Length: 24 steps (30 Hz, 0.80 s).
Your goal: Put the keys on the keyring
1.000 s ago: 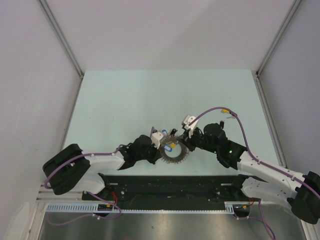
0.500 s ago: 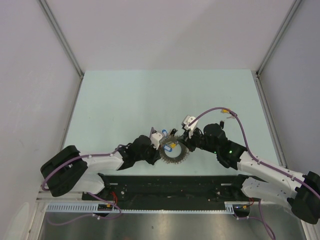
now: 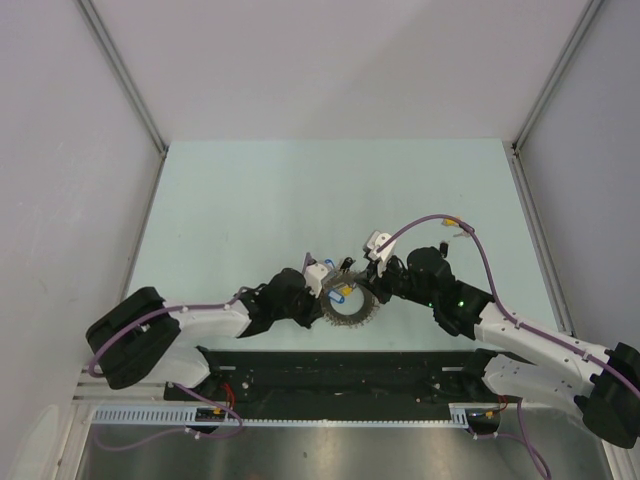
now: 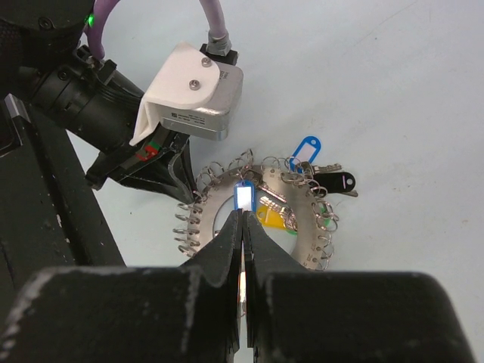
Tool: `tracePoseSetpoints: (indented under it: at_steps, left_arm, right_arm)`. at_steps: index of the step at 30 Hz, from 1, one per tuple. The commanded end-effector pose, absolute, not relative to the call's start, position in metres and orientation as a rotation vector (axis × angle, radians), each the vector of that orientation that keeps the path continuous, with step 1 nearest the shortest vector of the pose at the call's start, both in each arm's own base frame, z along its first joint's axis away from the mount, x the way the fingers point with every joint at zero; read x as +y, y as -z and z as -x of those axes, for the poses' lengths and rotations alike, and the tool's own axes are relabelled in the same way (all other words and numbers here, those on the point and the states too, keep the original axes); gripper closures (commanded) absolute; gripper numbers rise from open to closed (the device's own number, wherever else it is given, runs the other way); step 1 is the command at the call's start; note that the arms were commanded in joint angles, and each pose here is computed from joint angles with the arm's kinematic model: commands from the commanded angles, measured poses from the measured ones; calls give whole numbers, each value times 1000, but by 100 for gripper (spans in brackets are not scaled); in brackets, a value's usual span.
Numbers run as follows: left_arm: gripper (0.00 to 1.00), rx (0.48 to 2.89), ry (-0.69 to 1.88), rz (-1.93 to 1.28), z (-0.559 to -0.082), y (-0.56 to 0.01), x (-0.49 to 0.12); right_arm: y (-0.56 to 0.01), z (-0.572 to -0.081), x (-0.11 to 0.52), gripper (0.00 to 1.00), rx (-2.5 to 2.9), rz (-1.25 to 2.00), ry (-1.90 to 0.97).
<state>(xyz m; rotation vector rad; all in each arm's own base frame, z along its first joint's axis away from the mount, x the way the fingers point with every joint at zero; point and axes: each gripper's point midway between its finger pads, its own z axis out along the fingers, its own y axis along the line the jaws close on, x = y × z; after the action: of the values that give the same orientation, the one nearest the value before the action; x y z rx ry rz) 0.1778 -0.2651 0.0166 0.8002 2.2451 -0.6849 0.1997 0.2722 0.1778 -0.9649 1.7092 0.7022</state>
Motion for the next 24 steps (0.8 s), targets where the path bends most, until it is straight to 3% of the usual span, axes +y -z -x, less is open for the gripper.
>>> tracePoseSetpoints:
  at_steps: [1, 9, 24]
  left_arm:
    - [100, 2221, 723, -829, -177, -23, -276]
    - [100, 2021, 730, -864, -190, -70, -282]
    - [100, 1267, 863, -1030, -207, -262, -284]
  right_arm:
    - [-189, -198, 274, 100, 1663, 964, -717]
    - [-208, -196, 274, 100, 1601, 943, -737]
    - [-280, -189, 266, 100, 1360, 907, -778]
